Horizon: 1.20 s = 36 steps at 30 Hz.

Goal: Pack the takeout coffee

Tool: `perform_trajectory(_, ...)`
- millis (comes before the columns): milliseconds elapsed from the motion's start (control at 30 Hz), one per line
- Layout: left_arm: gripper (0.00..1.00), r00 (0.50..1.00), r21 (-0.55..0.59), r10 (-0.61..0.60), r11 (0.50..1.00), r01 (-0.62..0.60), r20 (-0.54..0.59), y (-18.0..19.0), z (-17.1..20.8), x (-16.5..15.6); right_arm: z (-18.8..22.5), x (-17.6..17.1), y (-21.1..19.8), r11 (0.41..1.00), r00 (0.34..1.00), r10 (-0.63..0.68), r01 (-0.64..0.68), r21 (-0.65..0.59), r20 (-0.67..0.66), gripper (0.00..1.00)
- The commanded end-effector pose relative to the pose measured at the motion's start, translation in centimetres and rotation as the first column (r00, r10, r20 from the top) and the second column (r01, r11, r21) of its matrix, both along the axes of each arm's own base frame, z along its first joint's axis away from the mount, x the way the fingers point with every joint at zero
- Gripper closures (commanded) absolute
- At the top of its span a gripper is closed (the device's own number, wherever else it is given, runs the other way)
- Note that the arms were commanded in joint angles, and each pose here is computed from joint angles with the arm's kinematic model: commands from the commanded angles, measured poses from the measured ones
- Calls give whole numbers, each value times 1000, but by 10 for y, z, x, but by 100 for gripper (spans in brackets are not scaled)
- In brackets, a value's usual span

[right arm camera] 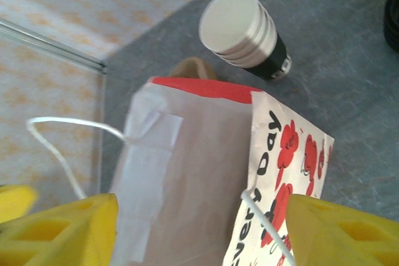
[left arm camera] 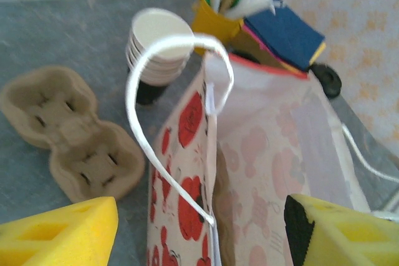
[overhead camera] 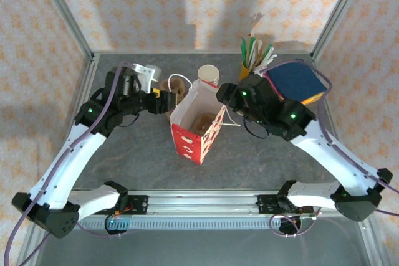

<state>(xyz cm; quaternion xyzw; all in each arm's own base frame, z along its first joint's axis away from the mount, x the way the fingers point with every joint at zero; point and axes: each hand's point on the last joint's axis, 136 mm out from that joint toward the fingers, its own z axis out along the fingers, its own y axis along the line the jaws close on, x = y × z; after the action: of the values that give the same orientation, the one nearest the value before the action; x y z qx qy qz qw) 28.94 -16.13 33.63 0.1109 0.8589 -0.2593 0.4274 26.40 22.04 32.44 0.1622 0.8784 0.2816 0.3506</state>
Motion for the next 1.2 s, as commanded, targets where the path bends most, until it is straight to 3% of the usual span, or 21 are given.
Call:
perform_trajectory(0, 27, 985, 7, 82, 996, -84, 155, 18, 39, 8, -28, 7, -6, 996, 995, -63, 58, -72, -78, 31)
perform_trajectory(300, 27, 979, 74, 128, 987, -141, 158, 30, 27, 16, -56, 17, -1, 975, 984, -74, 36, -221, -164, 46)
perform_trajectory(600, 26, 971, 67, 130, 987, -147, 202, 31, 33, 21, -64, 22, 4, 984, 986, -35, 6, -179, -161, 73)
perform_trajectory(733, 26, 965, 49, 132, 988, -146, 228, 30, 44, 23, -49, 22, 15, 993, 995, 41, -50, -108, -90, 86)
perform_trajectory(967, 25, 921, -30, 203, 978, -205, 333, 41, 72, 21, -20, 10, 26, 977, 977, 207, -204, -62, 51, 99)
perform_trajectory(1167, 25, 882, -75, 258, 966, -249, 394, 51, 83, 18, -3, -18, 39, 931, 911, 362, -362, -40, 197, 100)
